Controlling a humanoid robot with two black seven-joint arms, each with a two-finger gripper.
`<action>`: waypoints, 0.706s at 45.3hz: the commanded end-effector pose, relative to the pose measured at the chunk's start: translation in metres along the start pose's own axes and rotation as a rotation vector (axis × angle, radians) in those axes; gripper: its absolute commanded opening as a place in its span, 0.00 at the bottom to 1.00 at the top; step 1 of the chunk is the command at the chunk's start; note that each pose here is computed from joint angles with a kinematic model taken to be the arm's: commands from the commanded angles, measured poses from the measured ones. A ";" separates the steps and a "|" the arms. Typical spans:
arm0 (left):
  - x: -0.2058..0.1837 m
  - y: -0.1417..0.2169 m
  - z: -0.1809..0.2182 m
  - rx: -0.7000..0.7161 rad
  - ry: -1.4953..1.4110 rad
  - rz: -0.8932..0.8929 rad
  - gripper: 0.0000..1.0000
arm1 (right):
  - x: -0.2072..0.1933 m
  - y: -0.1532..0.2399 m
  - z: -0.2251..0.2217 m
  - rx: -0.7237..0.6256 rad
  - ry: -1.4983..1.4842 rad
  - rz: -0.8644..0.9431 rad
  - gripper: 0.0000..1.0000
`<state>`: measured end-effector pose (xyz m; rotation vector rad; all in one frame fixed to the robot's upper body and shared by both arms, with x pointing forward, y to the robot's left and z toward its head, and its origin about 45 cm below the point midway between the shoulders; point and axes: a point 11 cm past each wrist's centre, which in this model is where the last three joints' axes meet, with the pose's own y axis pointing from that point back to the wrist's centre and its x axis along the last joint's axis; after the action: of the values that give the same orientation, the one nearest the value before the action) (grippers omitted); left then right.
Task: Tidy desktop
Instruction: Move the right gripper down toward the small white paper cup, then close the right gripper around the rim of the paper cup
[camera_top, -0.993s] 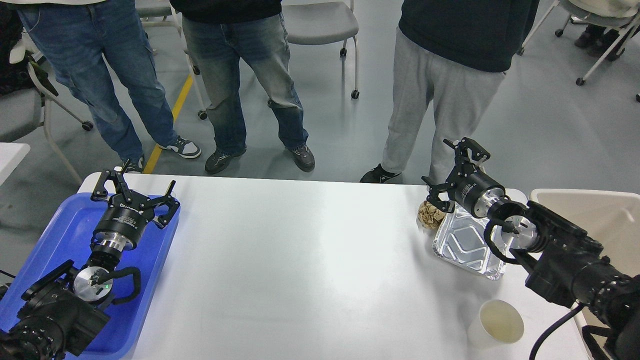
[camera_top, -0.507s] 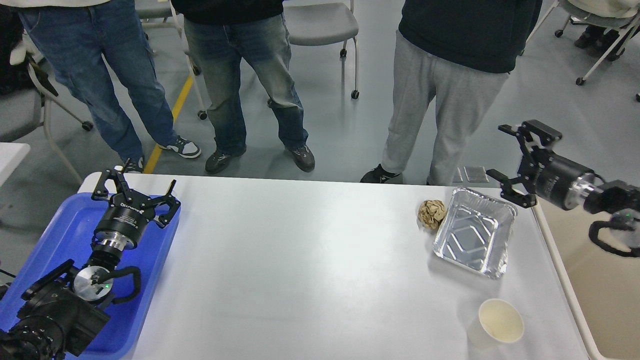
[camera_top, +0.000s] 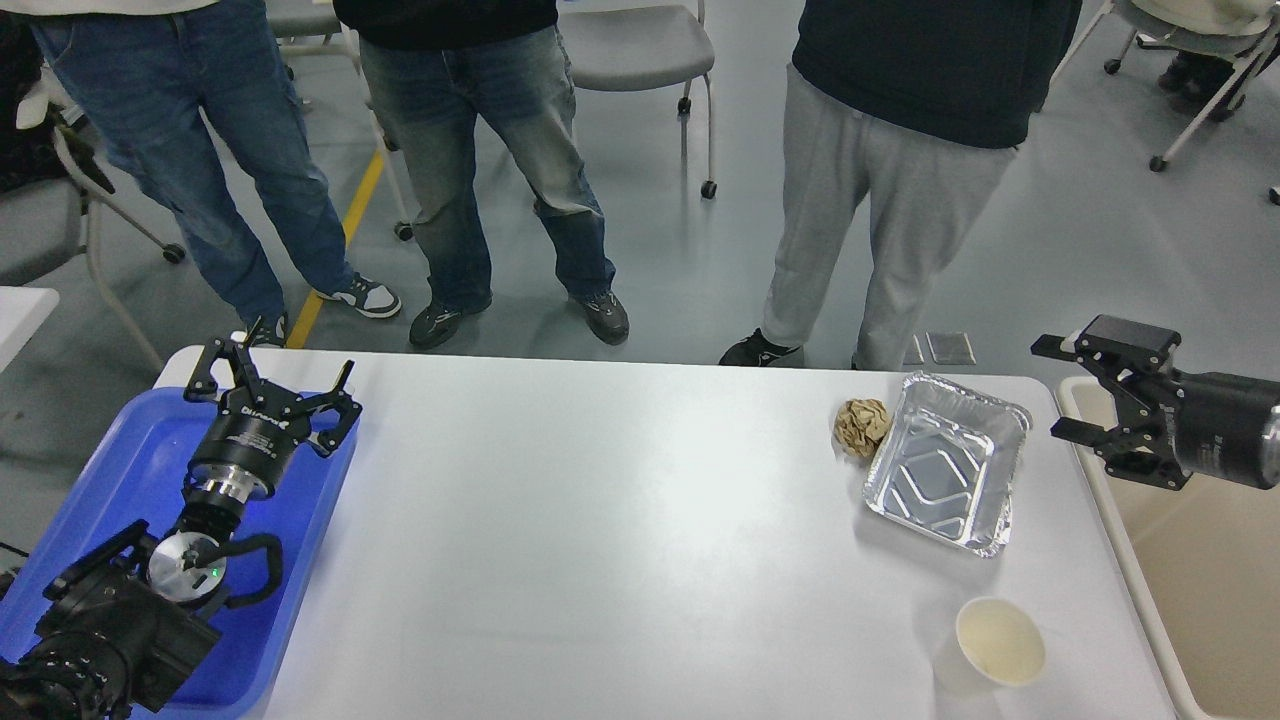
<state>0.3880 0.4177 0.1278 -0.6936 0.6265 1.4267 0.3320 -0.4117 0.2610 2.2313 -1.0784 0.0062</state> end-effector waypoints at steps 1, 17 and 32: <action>0.000 0.000 0.000 0.000 0.000 0.000 1.00 | -0.050 0.021 0.022 -0.145 0.288 -0.186 1.00; 0.001 0.001 0.000 0.001 0.000 0.001 1.00 | -0.092 -0.002 0.062 -0.237 0.601 -0.329 1.00; 0.001 0.001 0.000 0.001 0.000 0.001 1.00 | -0.097 -0.035 0.080 -0.233 0.629 -0.280 1.00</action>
<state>0.3877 0.4177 0.1276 -0.6932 0.6270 1.4271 0.2726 -0.3771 0.1800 1.9785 -0.4451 0.3844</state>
